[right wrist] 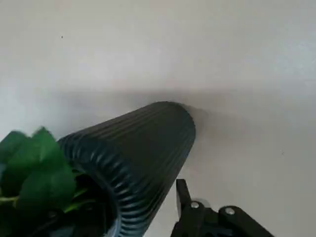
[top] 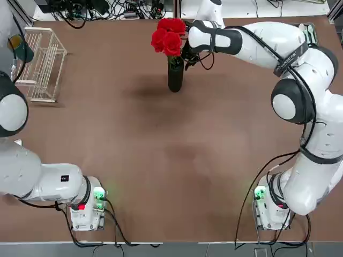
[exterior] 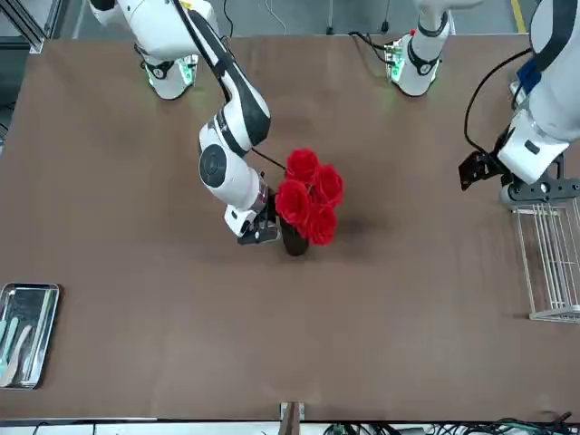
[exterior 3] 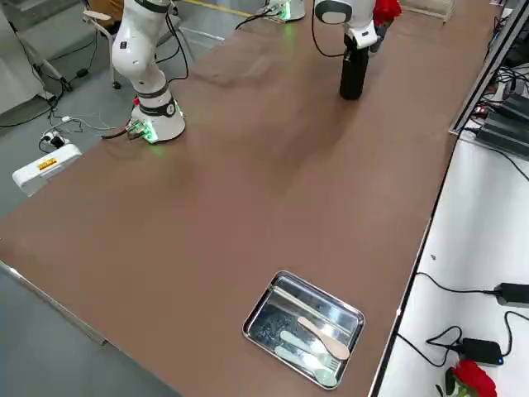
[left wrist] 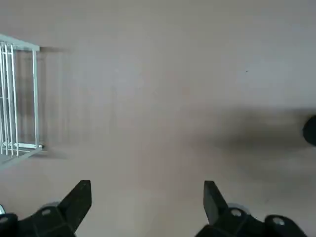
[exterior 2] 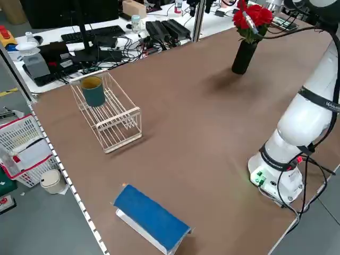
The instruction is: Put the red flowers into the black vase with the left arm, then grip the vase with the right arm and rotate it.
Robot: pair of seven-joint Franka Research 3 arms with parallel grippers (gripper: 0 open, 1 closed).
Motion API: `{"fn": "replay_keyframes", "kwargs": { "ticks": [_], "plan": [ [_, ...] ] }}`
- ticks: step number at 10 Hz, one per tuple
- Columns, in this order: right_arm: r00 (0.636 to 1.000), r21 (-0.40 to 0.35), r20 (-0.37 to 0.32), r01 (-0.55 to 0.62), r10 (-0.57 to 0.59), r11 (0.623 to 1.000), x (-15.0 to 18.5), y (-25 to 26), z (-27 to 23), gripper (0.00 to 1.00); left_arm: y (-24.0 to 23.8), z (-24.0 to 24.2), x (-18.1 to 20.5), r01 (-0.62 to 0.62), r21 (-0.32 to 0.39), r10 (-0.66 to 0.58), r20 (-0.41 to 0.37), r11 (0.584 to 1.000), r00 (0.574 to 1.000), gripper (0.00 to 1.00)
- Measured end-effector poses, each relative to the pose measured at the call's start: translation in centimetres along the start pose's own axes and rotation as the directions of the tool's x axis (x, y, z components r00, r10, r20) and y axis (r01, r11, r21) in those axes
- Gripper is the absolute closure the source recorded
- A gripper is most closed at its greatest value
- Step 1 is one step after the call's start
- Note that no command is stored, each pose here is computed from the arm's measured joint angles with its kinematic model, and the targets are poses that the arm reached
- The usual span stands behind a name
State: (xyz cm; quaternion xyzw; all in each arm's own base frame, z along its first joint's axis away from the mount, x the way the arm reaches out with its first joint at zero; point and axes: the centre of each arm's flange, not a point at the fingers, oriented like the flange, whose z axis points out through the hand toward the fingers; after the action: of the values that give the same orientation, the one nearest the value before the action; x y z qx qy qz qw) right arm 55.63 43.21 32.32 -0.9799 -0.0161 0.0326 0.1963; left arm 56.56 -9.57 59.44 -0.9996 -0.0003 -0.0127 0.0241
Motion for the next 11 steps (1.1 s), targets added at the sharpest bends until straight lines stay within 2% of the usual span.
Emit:
{"fn": "replay_keyframes", "kwargs": {
  "ticks": [2, 3, 4, 5, 9, 11],
  "plan": [
    [1.000, 0.000, 0.000, -0.001, 0.001, 1.000, 0.0, 0.0, 0.0, 0.55, -0.3, -2.1, -0.7, 0.006, 0.001, -0.006, -0.025, 1.000, 1.000, 0.00],
    [1.000, 0.000, -0.001, 0.000, 0.000, 1.000, 0.0, 0.0, 0.0, 0.56, -0.5, -2.3, -0.8, 0.008, 0.001, -0.008, -0.023, 1.000, 1.000, 0.00],
    [1.000, 0.000, -0.001, 0.000, 0.000, 1.000, 0.0, 0.0, 0.0, 0.64, -0.5, -2.1, -0.7, 0.009, 0.002, -0.009, -0.019, 1.000, 1.000, 0.00],
    [1.000, 0.000, -0.001, 0.001, -0.001, 1.000, 0.0, 0.0, 0.0, 0.67, -0.5, -2.0, -0.7, 0.010, 0.002, -0.009, -0.015, 1.000, 1.000, 0.00],
    [1.000, 0.000, -0.002, 0.003, -0.003, 1.000, 0.1, 0.0, -0.1, 0.73, -1.1, -2.0, -0.5, 0.021, 0.001, -0.021, -0.017, 1.000, 1.000, 0.00],
    [0.999, -0.037, 0.006, 0.045, -0.044, 0.998, 0.1, -0.4, -0.6, 0.73, -1.3, -2.4, -0.5, 0.024, 0.000, -0.024, -0.024, 1.000, 0.999, 0.00]
  ]
}}
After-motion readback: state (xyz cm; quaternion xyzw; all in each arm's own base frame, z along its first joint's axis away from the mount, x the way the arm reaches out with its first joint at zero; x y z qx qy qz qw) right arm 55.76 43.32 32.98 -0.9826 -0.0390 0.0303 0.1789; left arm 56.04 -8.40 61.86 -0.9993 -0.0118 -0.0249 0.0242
